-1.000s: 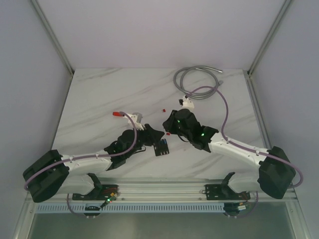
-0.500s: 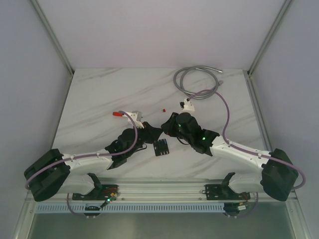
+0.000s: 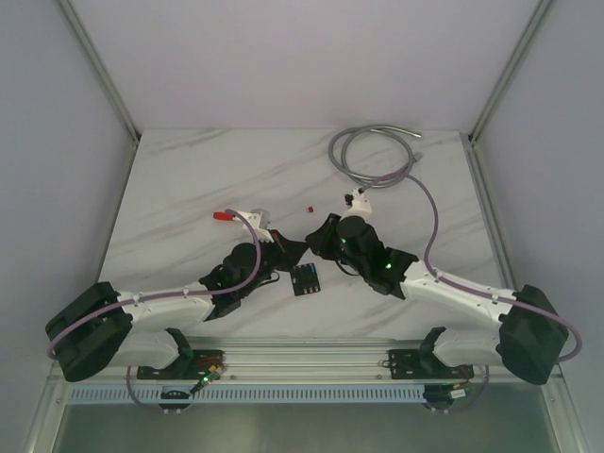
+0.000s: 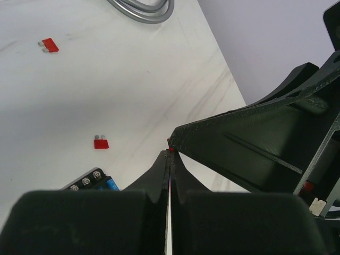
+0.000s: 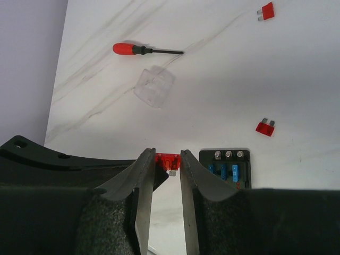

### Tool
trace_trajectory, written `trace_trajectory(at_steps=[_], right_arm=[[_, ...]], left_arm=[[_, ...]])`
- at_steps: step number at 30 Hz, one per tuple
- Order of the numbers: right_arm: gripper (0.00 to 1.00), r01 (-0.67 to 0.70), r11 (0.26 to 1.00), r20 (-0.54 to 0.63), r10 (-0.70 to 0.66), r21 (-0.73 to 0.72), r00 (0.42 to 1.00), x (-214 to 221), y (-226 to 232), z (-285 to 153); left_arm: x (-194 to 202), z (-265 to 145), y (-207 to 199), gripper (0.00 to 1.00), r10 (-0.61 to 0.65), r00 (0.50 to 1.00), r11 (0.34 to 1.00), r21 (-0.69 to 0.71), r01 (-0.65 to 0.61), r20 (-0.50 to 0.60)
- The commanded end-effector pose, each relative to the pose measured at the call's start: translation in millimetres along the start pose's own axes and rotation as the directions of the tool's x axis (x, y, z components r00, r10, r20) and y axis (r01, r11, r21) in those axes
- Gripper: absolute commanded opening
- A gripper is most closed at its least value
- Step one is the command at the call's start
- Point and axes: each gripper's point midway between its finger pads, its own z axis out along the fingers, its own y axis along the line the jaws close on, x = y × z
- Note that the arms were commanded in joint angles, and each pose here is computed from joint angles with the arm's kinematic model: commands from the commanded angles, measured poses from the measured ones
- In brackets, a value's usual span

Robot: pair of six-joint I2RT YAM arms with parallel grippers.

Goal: Snap on the fuse box
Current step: Pick up the fuse from the center of the board.

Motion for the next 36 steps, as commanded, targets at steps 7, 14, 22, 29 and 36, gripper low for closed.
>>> trace_trajectory(at_steps=[7,14,22,29,36], right_arm=[[0.46,0.086,0.994,0.114,-0.077,-0.069,0.99,-34,7,-26],[0.47,0.377,0.875,0.171,-0.339,-0.304,0.925,-53,17,-56],[0.45,0.558,0.596,0.245,-0.526,-0.577,0.815,-40,46,-96],[0.44,0.573,0.464,0.268,-0.57,-0.676,0.777,-28,58,-112],[0.43,0.56,0.39,0.275,-0.582,-0.731,0.765,-19,64,-120]], left_arm=[[-18,-7,15,0.0,0.104,0.993,0.993,-0.069,-0.1,0.058],[-24,-23,3,0.0,0.234,0.972,0.969,0.078,-0.235,0.023],[-17,-49,-49,0.0,0.379,0.925,0.854,0.38,-0.355,0.011],[-19,-68,-76,0.0,0.412,0.91,0.773,0.512,-0.374,0.043],[-16,-82,-98,0.0,0.404,0.913,0.704,0.621,-0.345,0.05]])
